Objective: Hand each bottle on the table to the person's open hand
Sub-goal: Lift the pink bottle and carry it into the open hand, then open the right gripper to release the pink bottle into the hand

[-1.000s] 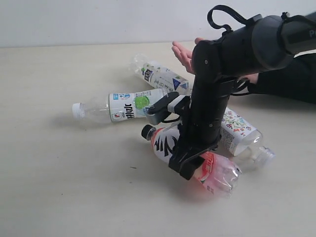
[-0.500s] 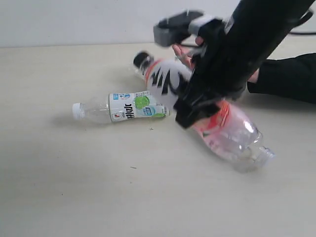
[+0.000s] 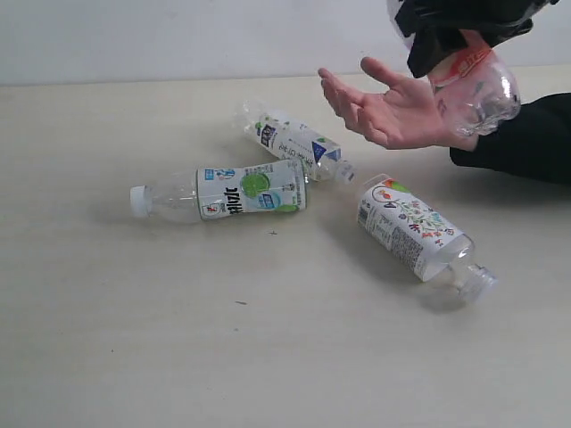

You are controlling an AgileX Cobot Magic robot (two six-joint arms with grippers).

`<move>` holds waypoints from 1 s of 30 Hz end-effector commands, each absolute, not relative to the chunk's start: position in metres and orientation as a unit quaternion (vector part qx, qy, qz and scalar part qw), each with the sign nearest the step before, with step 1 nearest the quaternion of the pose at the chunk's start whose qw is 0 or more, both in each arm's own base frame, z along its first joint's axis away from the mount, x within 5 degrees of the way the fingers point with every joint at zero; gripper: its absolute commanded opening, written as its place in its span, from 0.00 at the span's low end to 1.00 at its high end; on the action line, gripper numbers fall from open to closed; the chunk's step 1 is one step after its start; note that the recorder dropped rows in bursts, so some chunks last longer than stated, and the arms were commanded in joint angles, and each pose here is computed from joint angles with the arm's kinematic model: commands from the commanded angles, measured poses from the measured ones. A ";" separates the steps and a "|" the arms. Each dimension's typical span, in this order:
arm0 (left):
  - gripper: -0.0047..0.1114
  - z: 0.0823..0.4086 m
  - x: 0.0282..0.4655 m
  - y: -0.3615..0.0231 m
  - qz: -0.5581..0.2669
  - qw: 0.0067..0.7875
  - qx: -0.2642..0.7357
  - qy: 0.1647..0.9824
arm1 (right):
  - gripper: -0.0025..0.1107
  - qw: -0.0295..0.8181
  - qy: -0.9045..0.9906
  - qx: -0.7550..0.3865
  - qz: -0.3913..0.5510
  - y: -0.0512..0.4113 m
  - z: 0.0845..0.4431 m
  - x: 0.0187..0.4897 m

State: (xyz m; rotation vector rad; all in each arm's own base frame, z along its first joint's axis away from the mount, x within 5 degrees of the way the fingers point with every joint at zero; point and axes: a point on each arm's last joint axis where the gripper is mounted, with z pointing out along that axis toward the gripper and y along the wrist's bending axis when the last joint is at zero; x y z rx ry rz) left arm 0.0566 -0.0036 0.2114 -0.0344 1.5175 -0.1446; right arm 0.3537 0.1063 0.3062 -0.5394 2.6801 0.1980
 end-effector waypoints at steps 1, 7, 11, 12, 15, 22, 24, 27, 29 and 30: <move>0.04 0.211 0.056 -0.003 -0.065 0.725 -0.017 0.686 | 0.02 0.176 0.966 -0.176 0.076 0.113 0.278 0.390; 0.04 0.211 0.056 -0.003 -0.064 0.725 -0.017 0.686 | 0.02 0.122 0.975 -0.162 0.093 0.124 0.235 0.417; 0.04 0.211 0.056 -0.003 -0.064 0.725 -0.017 0.686 | 0.13 0.113 0.976 -0.161 0.094 0.125 0.227 0.419; 0.04 0.211 0.056 -0.003 -0.064 0.725 -0.017 0.686 | 0.23 0.106 0.977 -0.160 0.098 0.125 0.227 0.418; 0.04 0.211 0.056 -0.003 -0.064 0.725 -0.017 0.686 | 0.53 0.100 0.977 -0.159 0.100 0.126 0.227 0.417; 0.04 0.211 0.056 -0.003 -0.064 0.725 -0.017 0.686 | 0.73 0.095 0.977 -0.160 0.101 0.126 0.226 0.416; 0.04 0.211 0.056 -0.003 -0.064 0.725 -0.017 0.686 | 0.73 0.098 0.977 -0.159 0.101 0.126 0.227 0.416; 0.04 0.211 0.056 -0.003 -0.064 0.725 -0.017 0.686 | 0.73 0.109 0.976 -0.159 0.101 0.126 0.230 0.417; 0.04 0.211 0.056 -0.003 -0.064 0.725 -0.017 0.686 | 0.73 0.127 0.973 -0.164 0.102 0.126 0.237 0.419; 0.04 0.211 0.056 -0.003 -0.064 0.725 -0.017 0.686 | 0.73 0.137 0.971 -0.164 0.103 0.126 0.243 0.420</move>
